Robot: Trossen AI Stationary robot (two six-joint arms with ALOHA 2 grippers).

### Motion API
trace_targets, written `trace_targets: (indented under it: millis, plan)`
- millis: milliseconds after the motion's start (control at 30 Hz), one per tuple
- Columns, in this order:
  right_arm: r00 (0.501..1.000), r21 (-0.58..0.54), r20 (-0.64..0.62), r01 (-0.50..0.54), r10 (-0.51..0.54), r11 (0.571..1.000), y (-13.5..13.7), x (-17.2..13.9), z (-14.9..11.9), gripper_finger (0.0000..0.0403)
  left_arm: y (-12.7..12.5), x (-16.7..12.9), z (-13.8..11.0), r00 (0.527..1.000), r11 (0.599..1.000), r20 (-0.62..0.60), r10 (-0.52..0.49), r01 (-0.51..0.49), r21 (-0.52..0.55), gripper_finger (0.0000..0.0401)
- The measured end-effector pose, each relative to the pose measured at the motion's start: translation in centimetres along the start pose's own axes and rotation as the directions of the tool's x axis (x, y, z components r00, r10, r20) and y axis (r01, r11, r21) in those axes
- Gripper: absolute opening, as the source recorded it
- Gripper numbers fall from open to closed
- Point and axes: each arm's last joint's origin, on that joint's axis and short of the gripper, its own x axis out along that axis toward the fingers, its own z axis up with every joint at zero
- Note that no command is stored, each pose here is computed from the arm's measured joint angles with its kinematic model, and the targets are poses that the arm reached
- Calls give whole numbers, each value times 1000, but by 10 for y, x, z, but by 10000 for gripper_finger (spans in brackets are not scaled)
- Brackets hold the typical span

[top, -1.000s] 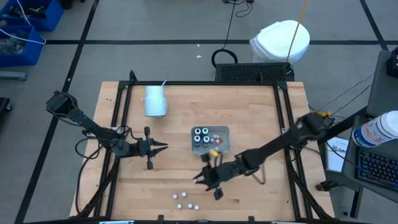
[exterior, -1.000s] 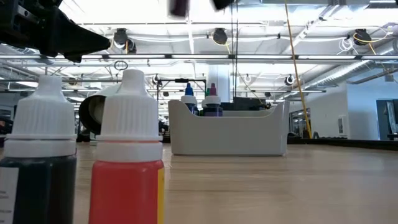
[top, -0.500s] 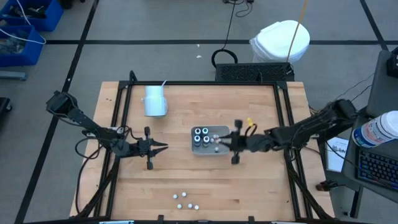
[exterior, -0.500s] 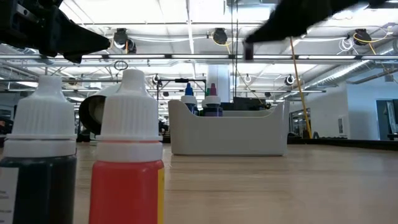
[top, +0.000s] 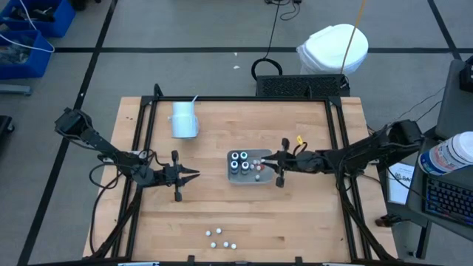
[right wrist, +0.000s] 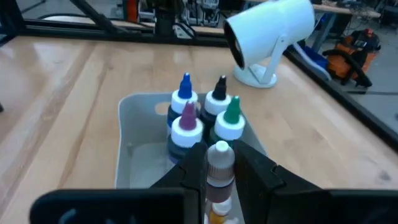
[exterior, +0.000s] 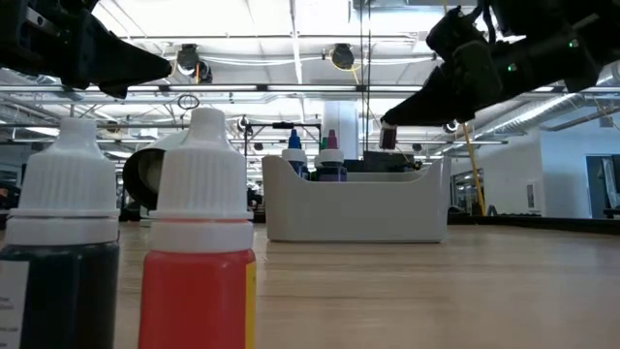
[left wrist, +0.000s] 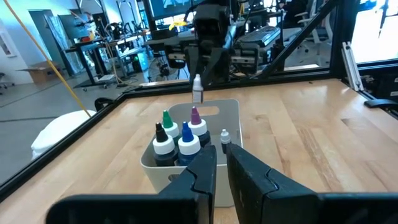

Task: Pick & Place food coloring
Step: Put the small red food coloring bottle into the white container

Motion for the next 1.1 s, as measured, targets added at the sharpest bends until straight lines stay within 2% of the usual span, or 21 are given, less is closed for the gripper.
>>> trace_targets:
  millis: [167,367,600,1100]
  plan:
    - [998,15,-57,13,-12,1000,3,9,-13,50,0,0,0,1000,1000,-1,0,0,1,47]
    - [994,18,-75,81,-79,997,5,22,-27,50,0,0,0,1000,1000,-1,0,0,4,47]
    - [987,12,-108,119,-116,993,3,34,-31,50,0,0,-1,1000,1000,-5,0,0,7,47]
    - [979,-23,-146,139,-141,990,-4,37,-35,50,0,0,-1,1000,1000,-5,0,0,4,47]
